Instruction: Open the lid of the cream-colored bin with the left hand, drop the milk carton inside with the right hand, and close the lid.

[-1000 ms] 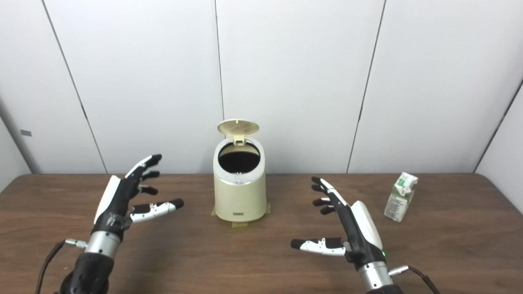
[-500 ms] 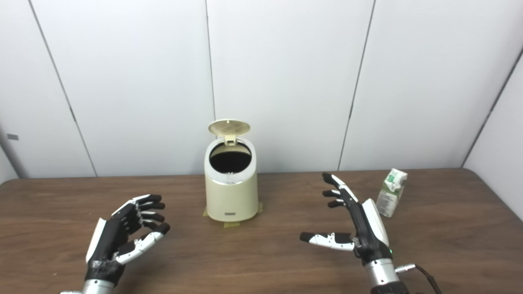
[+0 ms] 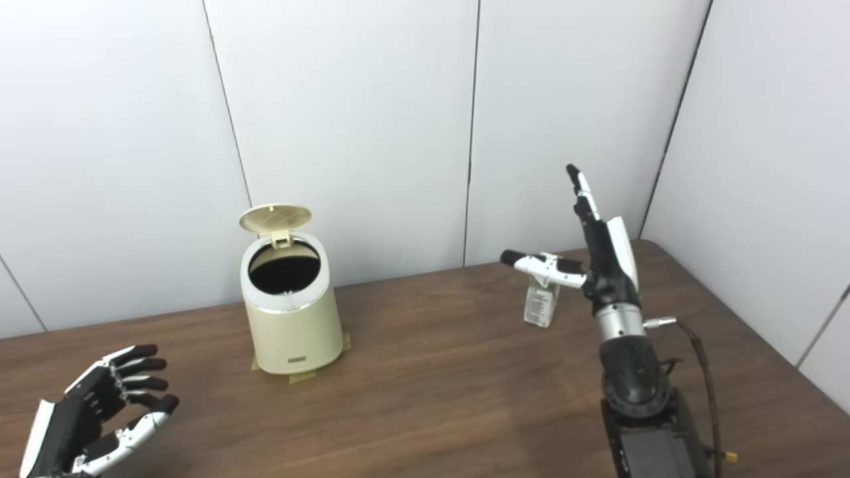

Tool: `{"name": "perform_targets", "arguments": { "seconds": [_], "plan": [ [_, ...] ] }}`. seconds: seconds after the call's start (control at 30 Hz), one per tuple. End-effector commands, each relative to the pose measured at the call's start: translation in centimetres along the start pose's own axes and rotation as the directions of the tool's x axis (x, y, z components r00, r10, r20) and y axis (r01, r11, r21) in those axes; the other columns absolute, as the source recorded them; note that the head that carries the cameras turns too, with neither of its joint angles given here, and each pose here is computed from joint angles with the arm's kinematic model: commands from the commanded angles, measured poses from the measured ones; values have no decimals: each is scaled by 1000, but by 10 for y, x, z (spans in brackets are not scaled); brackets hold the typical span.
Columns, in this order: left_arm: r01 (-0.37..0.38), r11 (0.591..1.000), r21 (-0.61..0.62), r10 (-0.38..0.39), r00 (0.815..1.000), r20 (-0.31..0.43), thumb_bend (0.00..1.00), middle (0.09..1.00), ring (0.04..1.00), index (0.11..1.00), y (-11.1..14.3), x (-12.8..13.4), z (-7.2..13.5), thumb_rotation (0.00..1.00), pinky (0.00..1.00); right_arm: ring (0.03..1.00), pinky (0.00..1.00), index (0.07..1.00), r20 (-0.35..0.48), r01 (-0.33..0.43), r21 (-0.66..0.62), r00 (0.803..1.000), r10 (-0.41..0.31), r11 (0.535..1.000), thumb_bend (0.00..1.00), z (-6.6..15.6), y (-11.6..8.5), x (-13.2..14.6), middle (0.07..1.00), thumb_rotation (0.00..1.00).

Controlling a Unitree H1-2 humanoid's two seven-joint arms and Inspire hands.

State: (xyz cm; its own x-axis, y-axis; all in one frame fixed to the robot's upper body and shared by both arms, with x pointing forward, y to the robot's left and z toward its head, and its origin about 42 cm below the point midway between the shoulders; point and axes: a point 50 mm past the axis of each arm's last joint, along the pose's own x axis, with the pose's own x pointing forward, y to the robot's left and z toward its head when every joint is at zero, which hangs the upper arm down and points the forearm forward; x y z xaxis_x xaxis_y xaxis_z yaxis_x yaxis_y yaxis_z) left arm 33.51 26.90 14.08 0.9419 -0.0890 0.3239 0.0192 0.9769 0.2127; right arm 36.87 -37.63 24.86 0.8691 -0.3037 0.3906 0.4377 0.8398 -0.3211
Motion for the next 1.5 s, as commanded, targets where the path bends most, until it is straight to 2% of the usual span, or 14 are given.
{"name": "perform_targets", "arguments": {
  "seconds": [0.0,0.1,0.17,0.23,0.33,0.5,0.67,0.87,1.0,1.07,1.17,1.33,1.47],
  "plan": [
    [4,1000,16,-5,998,63,579,683,599,717,6,15,12,1,507,955,839,974,47,17,48,999,-20,999,805,18,-17,23,977,249],
    [14,1000,19,-15,998,60,590,689,609,711,6,15,11,20,512,958,850,970,24,-17,58,1000,15,998,847,13,-24,32,986,223],
    [19,1000,20,-20,998,58,597,698,628,706,6,15,11,34,526,948,829,978,4,-48,46,999,48,998,836,7,-27,38,984,199],
    [23,1000,20,-24,998,55,598,703,639,701,7,15,10,31,540,946,849,986,-19,-76,34,997,77,997,844,0,-28,43,978,193],
    [25,1000,16,-26,998,52,605,704,645,697,7,15,10,62,539,956,852,999,-58,-119,20,991,120,993,892,-11,-27,48,985,247],
    [22,1000,20,-23,998,52,606,696,641,690,9,15,9,97,527,949,884,994,-115,-179,37,977,182,983,908,-29,-22,52,965,271],
    [23,999,29,-24,998,51,613,698,645,688,10,14,9,108,535,972,978,998,-141,-238,32,960,240,971,940,-47,-22,54,986,294],
    [28,999,25,-29,999,41,606,697,648,685,11,12,9,79,542,994,981,1000,-182,-247,72,949,256,966,941,-66,-25,56,999,243],
    [39,999,30,-40,999,37,591,697,652,687,12,11,8,31,550,986,944,1000,-196,-264,24,944,263,964,946,-77,-22,55,988,249],
    [42,999,32,-43,999,33,598,696,653,685,12,11,8,42,546,958,896,1000,-199,-266,7,944,262,964,891,-80,-20,54,977,181],
    [47,998,33,-48,998,34,599,693,649,683,12,11,7,40,540,944,875,998,-207,-265,-5,944,258,964,853,-86,-17,54,970,108],
    [52,997,48,-54,998,27,604,686,644,679,11,10,6,64,539,883,806,946,-199,-251,-26,950,241,968,899,-97,-13,57,925,140],
    [54,998,44,-55,998,20,610,686,642,678,10,9,6,80,539,853,779,921,-189,-237,-21,955,229,971,883,-99,-8,58,897,127]
  ]
}}
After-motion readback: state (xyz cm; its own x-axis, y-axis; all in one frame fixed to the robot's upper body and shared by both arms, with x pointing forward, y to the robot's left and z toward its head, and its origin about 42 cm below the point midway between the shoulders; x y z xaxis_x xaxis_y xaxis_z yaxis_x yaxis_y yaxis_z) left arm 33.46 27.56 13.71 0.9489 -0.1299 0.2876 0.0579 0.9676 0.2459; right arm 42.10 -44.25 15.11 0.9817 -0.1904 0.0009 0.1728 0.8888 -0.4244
